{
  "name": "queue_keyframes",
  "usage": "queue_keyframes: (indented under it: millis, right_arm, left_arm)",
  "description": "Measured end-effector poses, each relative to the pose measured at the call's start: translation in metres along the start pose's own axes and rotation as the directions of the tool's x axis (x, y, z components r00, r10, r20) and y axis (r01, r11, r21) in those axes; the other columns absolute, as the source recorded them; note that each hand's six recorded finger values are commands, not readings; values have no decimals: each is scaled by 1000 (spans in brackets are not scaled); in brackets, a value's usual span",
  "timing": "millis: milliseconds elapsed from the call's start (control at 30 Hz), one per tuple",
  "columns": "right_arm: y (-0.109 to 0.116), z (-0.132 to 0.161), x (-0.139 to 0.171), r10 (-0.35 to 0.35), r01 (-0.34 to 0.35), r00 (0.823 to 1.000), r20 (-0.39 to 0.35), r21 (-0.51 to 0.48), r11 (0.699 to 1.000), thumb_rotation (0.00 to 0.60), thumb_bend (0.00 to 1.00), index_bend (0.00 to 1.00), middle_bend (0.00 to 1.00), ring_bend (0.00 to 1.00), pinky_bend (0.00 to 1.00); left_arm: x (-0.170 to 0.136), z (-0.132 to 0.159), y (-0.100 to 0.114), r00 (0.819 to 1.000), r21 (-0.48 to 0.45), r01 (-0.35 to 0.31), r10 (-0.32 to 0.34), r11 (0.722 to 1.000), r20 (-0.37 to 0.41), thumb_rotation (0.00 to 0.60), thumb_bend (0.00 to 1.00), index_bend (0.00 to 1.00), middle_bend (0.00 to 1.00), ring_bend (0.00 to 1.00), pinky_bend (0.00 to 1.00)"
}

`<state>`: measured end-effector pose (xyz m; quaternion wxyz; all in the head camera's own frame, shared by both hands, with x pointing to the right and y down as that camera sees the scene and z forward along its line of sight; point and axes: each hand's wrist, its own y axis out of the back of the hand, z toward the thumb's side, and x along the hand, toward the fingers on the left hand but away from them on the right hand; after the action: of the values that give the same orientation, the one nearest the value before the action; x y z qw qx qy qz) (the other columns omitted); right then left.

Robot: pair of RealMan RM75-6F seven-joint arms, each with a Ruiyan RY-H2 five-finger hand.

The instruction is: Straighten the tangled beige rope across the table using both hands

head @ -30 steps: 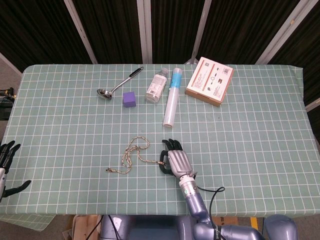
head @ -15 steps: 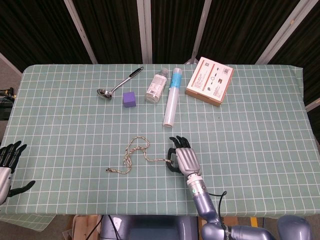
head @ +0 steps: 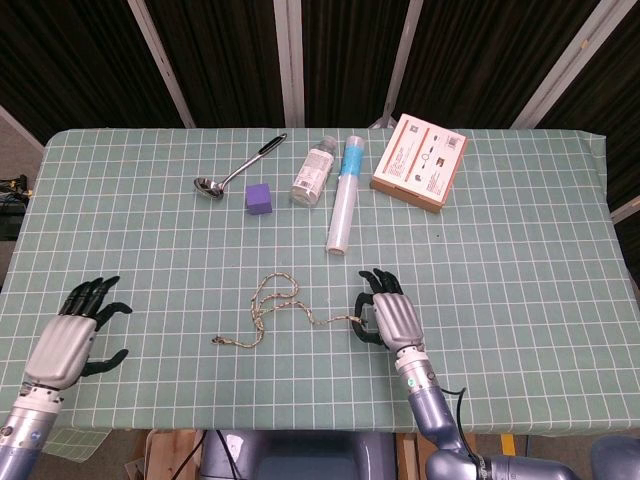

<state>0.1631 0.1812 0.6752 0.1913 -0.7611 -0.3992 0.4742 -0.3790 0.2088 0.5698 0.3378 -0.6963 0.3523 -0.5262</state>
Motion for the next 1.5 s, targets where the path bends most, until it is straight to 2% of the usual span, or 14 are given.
queue_keyframes:
  millis: [333, 767, 1033, 1500]
  right_arm:
    - [11, -4, 3, -13, 13, 1000, 14, -6, 1000, 600, 439, 644, 158, 0, 0]
    - [16, -8, 3, -20, 20, 999, 28, -9, 1000, 600, 445, 644, 158, 0, 0]
    - [18, -10, 3, -21, 21, 999, 32, -13, 1000, 600, 446, 644, 158, 0, 0]
    - [21, -12, 4, -27, 28, 999, 36, -15, 999, 600, 448, 644, 162, 0, 0]
  left_arm:
    - [46, 55, -39, 996, 7, 79, -79, 997, 50, 600, 353, 464, 106, 0, 0]
    - [73, 97, -90, 983, 23, 175, -176, 984, 50, 600, 405, 502, 114, 0, 0]
    - [77, 112, -105, 976, 7, 212, -212, 977, 53, 600, 426, 507, 114, 0, 0]
    - [78, 128, -119, 970, 13, 233, -234, 972, 61, 600, 446, 551, 119, 0, 0]
